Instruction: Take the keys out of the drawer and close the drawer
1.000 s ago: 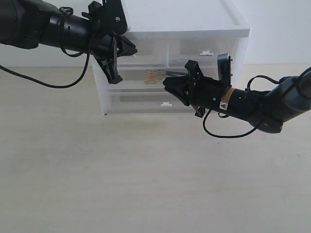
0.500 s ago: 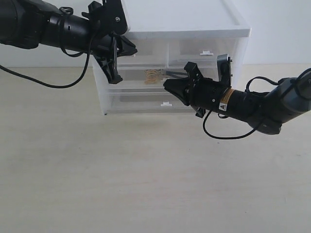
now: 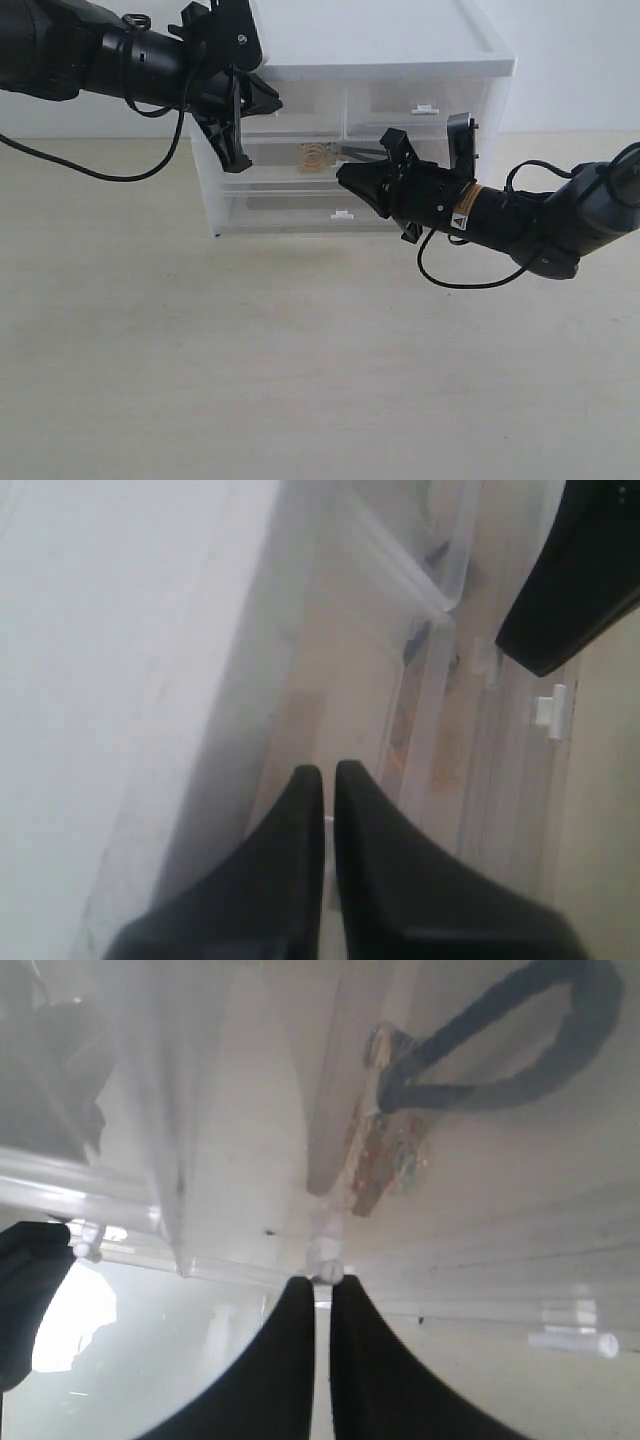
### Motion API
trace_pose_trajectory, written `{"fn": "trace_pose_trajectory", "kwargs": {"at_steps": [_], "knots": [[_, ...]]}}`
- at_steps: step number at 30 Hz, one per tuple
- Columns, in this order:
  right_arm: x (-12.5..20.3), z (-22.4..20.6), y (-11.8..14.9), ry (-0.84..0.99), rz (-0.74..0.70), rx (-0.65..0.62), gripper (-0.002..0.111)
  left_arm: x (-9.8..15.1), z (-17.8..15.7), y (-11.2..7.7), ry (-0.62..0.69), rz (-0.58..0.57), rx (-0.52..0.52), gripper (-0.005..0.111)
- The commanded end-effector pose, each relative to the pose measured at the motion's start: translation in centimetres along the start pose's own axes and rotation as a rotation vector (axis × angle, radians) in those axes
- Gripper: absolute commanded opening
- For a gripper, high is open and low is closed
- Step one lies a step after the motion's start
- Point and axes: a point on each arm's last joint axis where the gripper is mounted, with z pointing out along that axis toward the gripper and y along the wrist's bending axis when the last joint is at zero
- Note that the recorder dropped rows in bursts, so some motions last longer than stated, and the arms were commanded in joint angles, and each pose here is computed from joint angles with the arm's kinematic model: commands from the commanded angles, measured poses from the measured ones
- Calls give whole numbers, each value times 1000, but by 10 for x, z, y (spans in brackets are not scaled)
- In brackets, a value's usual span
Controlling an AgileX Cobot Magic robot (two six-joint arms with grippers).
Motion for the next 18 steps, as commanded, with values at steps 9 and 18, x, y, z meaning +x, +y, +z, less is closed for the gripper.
{"fn": "trace_pose_trajectory", "kwargs": {"at_steps": [9,18], "knots": [[1,-9,6,-29,-9,-72,0,9,1,14,65,-11,-114,4],[3,-9,2,-5,33,-26,3,9,1,14,65,-11,-114,4]]}}
